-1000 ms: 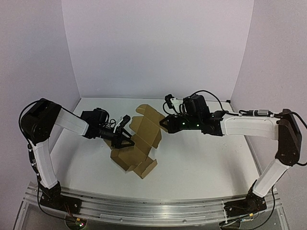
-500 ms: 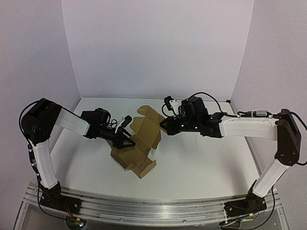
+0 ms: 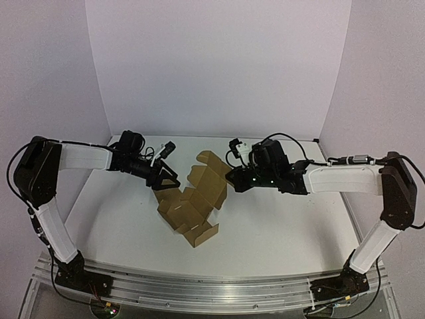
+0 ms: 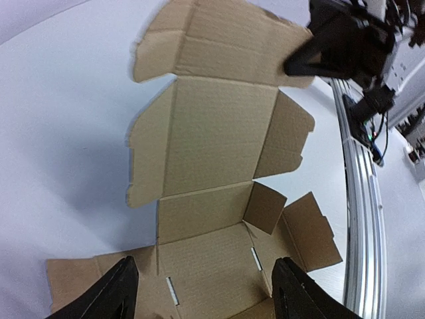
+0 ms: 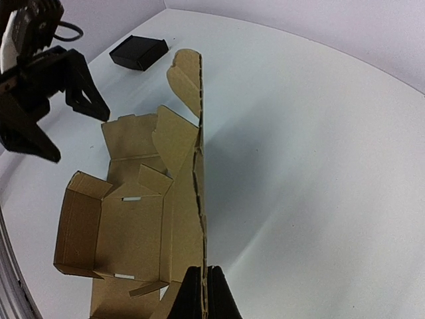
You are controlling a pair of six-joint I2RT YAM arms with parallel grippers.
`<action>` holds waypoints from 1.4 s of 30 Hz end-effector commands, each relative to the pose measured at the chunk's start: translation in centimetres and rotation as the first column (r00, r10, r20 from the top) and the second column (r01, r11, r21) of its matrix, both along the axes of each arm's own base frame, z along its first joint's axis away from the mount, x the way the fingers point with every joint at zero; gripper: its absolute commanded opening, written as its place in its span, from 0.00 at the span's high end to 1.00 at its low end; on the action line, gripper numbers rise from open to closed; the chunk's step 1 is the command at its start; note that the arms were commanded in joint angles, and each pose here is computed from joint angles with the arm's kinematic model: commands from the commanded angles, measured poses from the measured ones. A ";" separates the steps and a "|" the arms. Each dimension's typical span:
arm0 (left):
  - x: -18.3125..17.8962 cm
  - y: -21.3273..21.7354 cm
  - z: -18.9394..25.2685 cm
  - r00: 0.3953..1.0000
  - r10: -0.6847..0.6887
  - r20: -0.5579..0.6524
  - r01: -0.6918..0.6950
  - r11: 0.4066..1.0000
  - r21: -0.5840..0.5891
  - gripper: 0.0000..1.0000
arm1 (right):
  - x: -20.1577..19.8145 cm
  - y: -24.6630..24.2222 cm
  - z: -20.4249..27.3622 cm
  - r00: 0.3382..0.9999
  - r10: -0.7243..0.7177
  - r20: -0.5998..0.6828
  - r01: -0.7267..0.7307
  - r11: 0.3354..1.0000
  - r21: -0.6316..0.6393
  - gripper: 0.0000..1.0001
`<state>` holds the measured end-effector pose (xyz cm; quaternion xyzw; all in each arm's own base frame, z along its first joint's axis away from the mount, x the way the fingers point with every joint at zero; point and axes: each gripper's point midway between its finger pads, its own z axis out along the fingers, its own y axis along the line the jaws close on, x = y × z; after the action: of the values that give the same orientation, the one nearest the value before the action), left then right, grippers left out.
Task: Fold the paper box
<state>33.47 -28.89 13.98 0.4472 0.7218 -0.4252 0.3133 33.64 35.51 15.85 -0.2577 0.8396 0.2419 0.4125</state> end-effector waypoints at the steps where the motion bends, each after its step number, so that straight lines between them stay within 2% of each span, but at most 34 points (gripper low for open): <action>1: 4.6 4.6 2.7 0.953 0.302 -0.029 -0.299 0.951 0.084 0.32 | 0.2 0.7 1.6 0.998 0.039 0.056 -0.039 0.999 -0.001 1.00; 4: 7.5 8.2 0.1 0.871 0.491 -0.006 -0.477 0.849 0.229 0.34 | 0.4 1.1 2.3 0.995 0.058 0.080 -0.055 0.998 -0.033 1.00; 6: 8.2 9.7 -1.9 0.835 0.549 -0.031 -0.517 0.803 0.296 0.35 | 0.4 1.4 2.6 0.992 0.071 0.105 -0.064 0.996 -0.062 1.00; 9: 9.2 11.6 -3.9 0.771 0.626 -0.117 -0.564 0.757 0.330 0.39 | 0.3 1.7 2.9 0.986 0.089 0.138 -0.075 0.992 -0.102 1.00; 12: 11.1 13.6 -4.9 0.694 0.690 -0.204 -0.621 0.717 0.316 0.47 | 0.2 1.8 3.2 0.981 0.112 0.160 -0.092 0.988 -0.124 1.00; 16: 11.1 12.5 -7.6 0.692 0.660 -0.291 -0.575 0.749 0.330 0.53 | -0.1 2.5 3.3 0.978 0.143 0.154 -0.126 0.985 -0.115 1.00; 20: 9.9 9.6 -11.0 0.683 0.605 -0.409 -0.478 0.794 0.376 0.53 | 0.1 2.8 2.8 0.979 0.145 0.144 -0.128 0.985 -0.119 1.00; 22: 9.2 8.2 -11.5 0.700 0.569 -0.431 -0.440 0.820 0.366 0.53 | 0.2 3.0 2.6 0.979 0.143 0.145 -0.125 0.984 -0.127 1.00; 25: 8.1 6.7 -11.4 0.723 0.520 -0.454 -0.397 0.851 0.343 0.53 | 0.2 3.6 2.4 0.975 0.156 0.155 -0.134 0.981 -0.141 1.00; 31: 5.0 5.3 -10.1 0.714 0.443 -0.542 -0.333 0.896 0.294 0.54 | 0.0 3.7 2.4 0.973 0.153 0.173 -0.119 0.974 -0.192 1.00; 37: 2.6 4.9 -7.8 0.716 0.376 -0.588 -0.285 0.927 0.245 0.54 | -0.4 4.3 5.5 0.963 0.152 0.224 -0.120 0.981 -0.152 1.00; 42: 0.5 4.1 -6.8 0.728 0.320 -0.606 -0.236 0.947 0.217 0.49 | -1.6 5.0 6.1 0.965 0.168 0.200 -0.148 0.983 -0.109 1.00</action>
<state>35.97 -23.76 4.15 0.1554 0.8892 -0.4223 0.0832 32.65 39.55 17.82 -0.3796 0.7974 0.1746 0.4354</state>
